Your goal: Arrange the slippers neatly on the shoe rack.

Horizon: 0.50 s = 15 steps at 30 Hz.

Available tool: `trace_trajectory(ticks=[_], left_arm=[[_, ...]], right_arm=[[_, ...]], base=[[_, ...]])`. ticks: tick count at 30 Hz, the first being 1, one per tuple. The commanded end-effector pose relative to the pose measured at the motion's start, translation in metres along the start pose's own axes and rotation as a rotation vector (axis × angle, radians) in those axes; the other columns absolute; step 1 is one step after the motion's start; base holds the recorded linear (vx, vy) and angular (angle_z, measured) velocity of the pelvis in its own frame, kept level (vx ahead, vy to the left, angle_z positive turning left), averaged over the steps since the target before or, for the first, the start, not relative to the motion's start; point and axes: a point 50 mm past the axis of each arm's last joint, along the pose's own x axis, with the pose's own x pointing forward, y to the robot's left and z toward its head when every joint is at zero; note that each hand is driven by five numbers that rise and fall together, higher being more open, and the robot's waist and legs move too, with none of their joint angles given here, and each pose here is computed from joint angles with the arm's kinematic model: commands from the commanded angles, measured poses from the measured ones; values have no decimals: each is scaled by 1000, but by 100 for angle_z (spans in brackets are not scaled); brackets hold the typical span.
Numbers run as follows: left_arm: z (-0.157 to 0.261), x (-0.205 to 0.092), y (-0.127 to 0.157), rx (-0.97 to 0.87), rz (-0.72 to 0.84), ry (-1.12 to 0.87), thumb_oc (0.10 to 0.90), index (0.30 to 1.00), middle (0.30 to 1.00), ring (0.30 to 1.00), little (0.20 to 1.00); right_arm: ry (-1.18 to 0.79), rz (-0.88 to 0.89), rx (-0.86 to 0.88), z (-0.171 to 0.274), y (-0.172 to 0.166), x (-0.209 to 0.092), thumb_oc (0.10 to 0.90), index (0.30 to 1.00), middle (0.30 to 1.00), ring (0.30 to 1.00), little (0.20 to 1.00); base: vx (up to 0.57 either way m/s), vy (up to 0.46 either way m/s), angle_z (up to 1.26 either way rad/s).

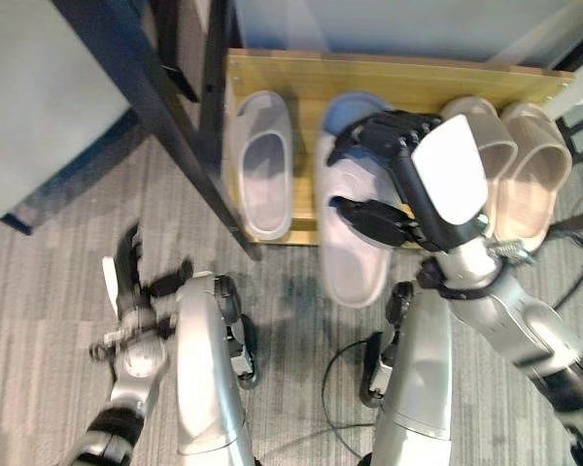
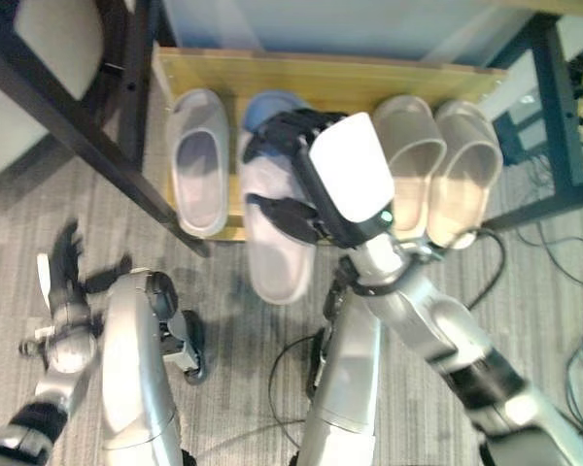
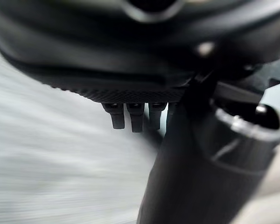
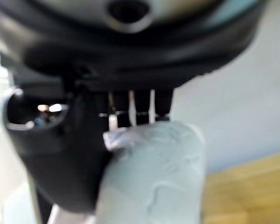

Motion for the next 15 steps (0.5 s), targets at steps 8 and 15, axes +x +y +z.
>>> trace_trajectory(ticks=[8,15], left_arm=[[-23,-17,21,-16,57,51,800,900,900,900,900],[-39,-23,28,23,34,117,800,900,900,900,900]], right_arm=[[-40,-406,182,-14,-73,82,400,300,300,300,300],[42,-367,266,-35,-80,92,400,300,300,300,300]], base=[[7,16,3],[0,0,0]])
